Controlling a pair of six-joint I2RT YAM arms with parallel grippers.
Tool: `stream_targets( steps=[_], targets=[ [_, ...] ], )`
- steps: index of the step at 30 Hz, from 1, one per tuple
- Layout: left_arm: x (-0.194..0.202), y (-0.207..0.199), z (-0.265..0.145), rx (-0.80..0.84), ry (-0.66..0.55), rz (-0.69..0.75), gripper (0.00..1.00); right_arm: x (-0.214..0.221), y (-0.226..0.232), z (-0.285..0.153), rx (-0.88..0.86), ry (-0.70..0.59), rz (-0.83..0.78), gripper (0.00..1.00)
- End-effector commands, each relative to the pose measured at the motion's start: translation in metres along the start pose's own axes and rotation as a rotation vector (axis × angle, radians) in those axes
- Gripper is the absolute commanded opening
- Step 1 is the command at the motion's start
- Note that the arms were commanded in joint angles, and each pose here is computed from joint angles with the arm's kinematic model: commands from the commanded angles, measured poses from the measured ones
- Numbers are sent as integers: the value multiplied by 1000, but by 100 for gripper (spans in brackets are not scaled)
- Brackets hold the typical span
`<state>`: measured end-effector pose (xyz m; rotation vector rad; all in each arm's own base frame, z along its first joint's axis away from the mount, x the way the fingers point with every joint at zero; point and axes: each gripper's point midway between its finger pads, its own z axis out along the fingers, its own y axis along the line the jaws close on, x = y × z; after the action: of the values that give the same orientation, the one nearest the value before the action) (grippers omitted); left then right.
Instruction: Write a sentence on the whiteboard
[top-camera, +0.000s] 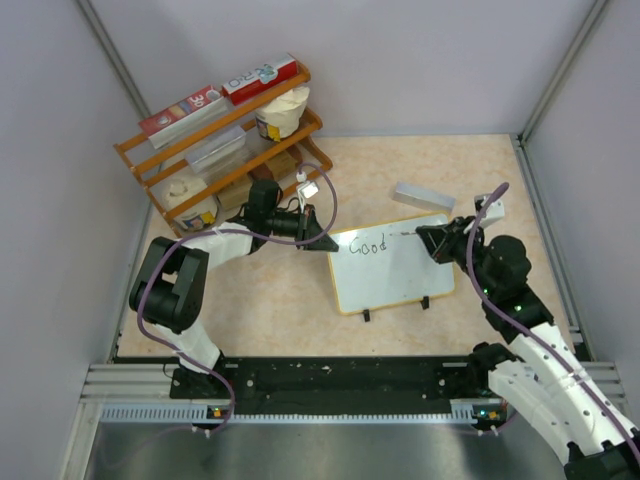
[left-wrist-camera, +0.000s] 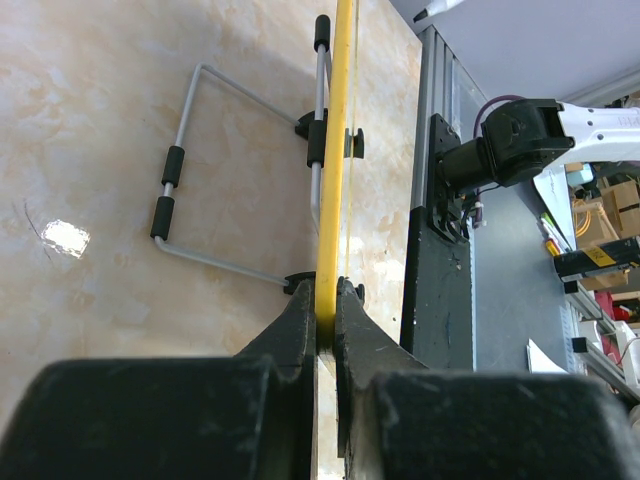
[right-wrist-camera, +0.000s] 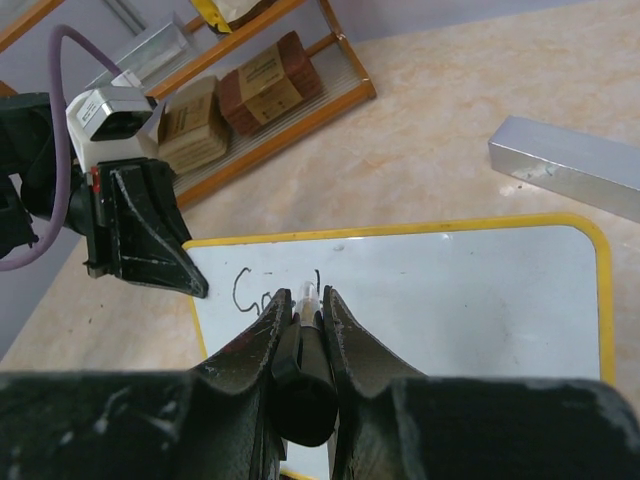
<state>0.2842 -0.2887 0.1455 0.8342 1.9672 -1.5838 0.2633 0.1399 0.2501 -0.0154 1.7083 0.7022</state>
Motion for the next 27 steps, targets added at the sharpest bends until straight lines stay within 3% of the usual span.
stream_targets(
  steps=[1,27],
  targets=[
    [24,1,10,9,60,37,0,-26,14,-7,-43,-46,-29,0],
    [25,0,13,27,60,27,0,6,-6,0,35,-3,-124,0]
  ],
)
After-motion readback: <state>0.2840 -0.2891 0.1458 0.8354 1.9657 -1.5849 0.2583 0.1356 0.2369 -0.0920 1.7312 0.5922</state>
